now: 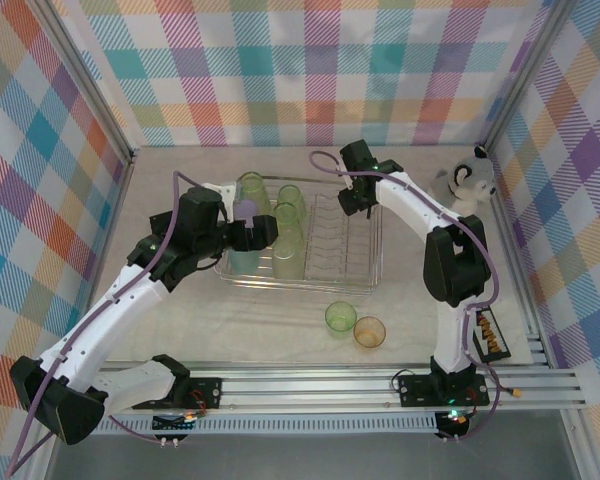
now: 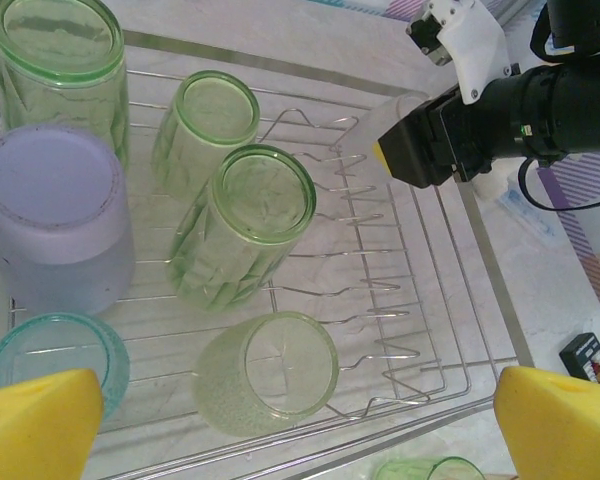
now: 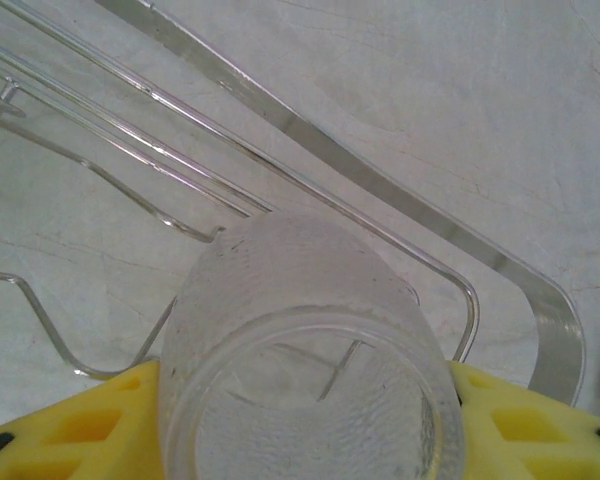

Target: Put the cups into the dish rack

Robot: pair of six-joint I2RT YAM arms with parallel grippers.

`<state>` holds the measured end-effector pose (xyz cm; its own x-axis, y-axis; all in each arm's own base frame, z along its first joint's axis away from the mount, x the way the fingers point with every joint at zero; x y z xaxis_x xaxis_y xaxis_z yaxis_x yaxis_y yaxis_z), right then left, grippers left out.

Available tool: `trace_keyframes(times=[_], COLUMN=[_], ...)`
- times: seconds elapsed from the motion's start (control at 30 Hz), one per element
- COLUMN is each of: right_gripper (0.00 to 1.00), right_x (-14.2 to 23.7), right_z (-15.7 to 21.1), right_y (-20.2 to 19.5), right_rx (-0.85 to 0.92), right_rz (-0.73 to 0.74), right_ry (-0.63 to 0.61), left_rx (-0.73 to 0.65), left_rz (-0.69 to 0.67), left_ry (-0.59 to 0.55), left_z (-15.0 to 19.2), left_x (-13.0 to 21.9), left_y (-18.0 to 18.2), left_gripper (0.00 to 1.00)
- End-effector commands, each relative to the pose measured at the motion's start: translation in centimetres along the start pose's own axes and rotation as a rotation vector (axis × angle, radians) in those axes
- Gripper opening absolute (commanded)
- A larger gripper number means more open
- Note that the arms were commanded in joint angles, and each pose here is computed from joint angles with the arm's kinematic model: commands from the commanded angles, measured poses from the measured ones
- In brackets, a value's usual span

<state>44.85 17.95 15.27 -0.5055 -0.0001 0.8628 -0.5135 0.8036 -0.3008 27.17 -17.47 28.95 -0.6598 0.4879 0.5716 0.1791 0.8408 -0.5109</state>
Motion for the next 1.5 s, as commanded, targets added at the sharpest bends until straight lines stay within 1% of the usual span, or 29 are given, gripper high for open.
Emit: trace_keyframes(times=[0.0,0.17,0.37,0.73,0.93,1.07,1.2,1.37,1.47], right_gripper=[0.33,0.45,0.49,0.54,0.58,0.64,0.70,0.80,0.82], right_x=[-1.0,-1.4,-1.5,-1.2,-1.1,-1.3,-1.6,-1.6,-1.5], right_z=[-0.1,0.3,1.4,2.6,3.6,4.4,4.6,4.3,4.1], right_y=[0.2,-0.1,-0.6,0.1,0.2,0.2,0.7,0.7,0.7], right_rx=[0.020,0.032,0.003,0.005,0.041,0.058,0.054,0.047,0.045], right_rz=[0.015,0.030,0.017,-0.021,-0.015,-0.013,-0.043,-0.052,-0.063], right_ry=[-0.007,0.005,0.016,0.014,0.052,0.088,0.100,0.115,0.118], left_rx=[-0.015,-0.015,-0.015,-0.009,-0.004,-0.003,0.002,0.002,-0.004], left_rz=[-0.018,-0.027,-0.032,-0.028,-0.024,-0.023,-0.016,-0.015,-0.021], left_ry=[0.016,0.016,0.017,0.025,0.030,0.030,0.039,0.028,0.023], left_z=[0.3,0.5,0.6,0.8,0.8,0.9,1.0,0.9,0.8], left_x=[-0.3,-0.1,0.0,-0.4,-0.5,-0.6,-0.9,-0.7,-0.4], left_y=[0.2,0.4,0.6,0.6,0.6,0.6,0.5,0.5,0.5], left_gripper=[1.00,1.00,1.00,1.00,1.00,1.00,1.00,1.00,1.00])
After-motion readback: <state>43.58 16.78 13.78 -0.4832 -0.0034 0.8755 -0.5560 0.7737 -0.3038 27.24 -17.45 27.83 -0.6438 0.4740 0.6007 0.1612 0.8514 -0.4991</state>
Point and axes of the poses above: each hand's point on the last joint's axis, 136 mm out from that joint toward the fingers, its own x axis back along the fingers, its own y axis along the line the jaws close on, z = x × y, the point moved 3 cm from there along x, back along the fingers, and after that the axes turned 8 degrees about x, right-handed, at the moved point
